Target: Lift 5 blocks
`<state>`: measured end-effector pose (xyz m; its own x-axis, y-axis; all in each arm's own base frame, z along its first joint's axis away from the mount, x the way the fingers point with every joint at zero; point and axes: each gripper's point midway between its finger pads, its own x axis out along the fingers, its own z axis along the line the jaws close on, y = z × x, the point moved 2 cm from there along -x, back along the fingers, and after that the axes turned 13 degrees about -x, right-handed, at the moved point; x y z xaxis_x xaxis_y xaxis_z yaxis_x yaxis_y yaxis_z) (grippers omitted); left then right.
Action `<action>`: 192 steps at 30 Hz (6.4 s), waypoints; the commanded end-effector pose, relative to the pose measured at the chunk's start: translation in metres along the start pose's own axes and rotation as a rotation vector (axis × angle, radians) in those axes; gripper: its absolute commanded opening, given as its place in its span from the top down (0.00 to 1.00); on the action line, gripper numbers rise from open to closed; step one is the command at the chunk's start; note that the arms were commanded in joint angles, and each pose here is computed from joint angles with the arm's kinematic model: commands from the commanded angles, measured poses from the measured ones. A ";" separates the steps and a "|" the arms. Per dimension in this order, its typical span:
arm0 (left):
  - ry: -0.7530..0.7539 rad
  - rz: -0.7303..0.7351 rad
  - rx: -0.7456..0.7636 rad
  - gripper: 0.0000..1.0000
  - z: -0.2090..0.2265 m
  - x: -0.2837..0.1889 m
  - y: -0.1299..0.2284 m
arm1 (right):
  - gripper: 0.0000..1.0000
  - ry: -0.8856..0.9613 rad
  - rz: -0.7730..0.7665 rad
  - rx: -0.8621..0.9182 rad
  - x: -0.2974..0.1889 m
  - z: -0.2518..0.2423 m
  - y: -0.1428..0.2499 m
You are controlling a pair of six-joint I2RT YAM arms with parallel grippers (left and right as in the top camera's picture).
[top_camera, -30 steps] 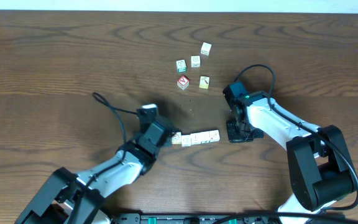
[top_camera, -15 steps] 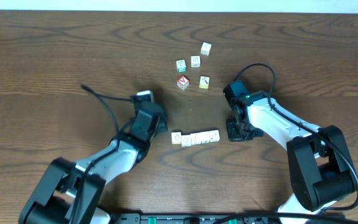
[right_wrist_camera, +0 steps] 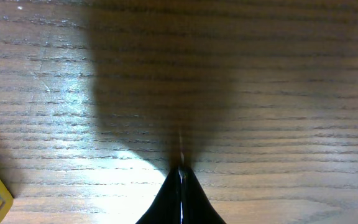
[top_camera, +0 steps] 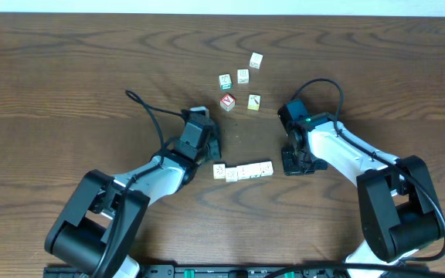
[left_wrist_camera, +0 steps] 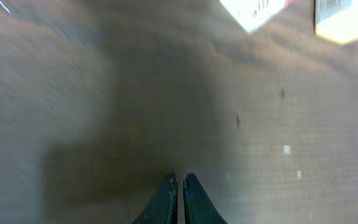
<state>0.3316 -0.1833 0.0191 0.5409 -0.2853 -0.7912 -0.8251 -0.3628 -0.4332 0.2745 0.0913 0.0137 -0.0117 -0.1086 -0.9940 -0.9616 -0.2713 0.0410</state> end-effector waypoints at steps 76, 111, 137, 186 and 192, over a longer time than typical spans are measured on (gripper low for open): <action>0.015 0.178 0.025 0.93 -0.016 -0.019 0.043 | 0.99 -0.045 0.017 -0.012 0.007 0.006 0.002; -0.010 0.222 0.037 0.93 -0.011 -0.021 0.054 | 0.99 -0.049 0.017 -0.012 0.007 0.007 0.002; -0.236 0.144 -0.040 0.93 0.064 -0.066 0.003 | 0.99 -0.068 0.015 -0.031 0.007 0.010 0.002; -0.196 0.327 -0.031 0.93 0.025 -0.069 0.072 | 0.99 -0.465 -0.072 -0.200 -0.010 0.069 -0.010; -0.204 0.309 -0.026 0.93 0.026 -0.068 0.070 | 0.99 -0.461 -0.072 -0.200 -0.009 0.068 -0.010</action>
<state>0.2326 -0.1703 0.0357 0.2149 -0.2357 -0.9478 -0.9433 -0.3015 -0.1389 0.2696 0.1601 0.0198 -0.0911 0.3317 -0.9390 -0.8899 -0.4502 -0.0727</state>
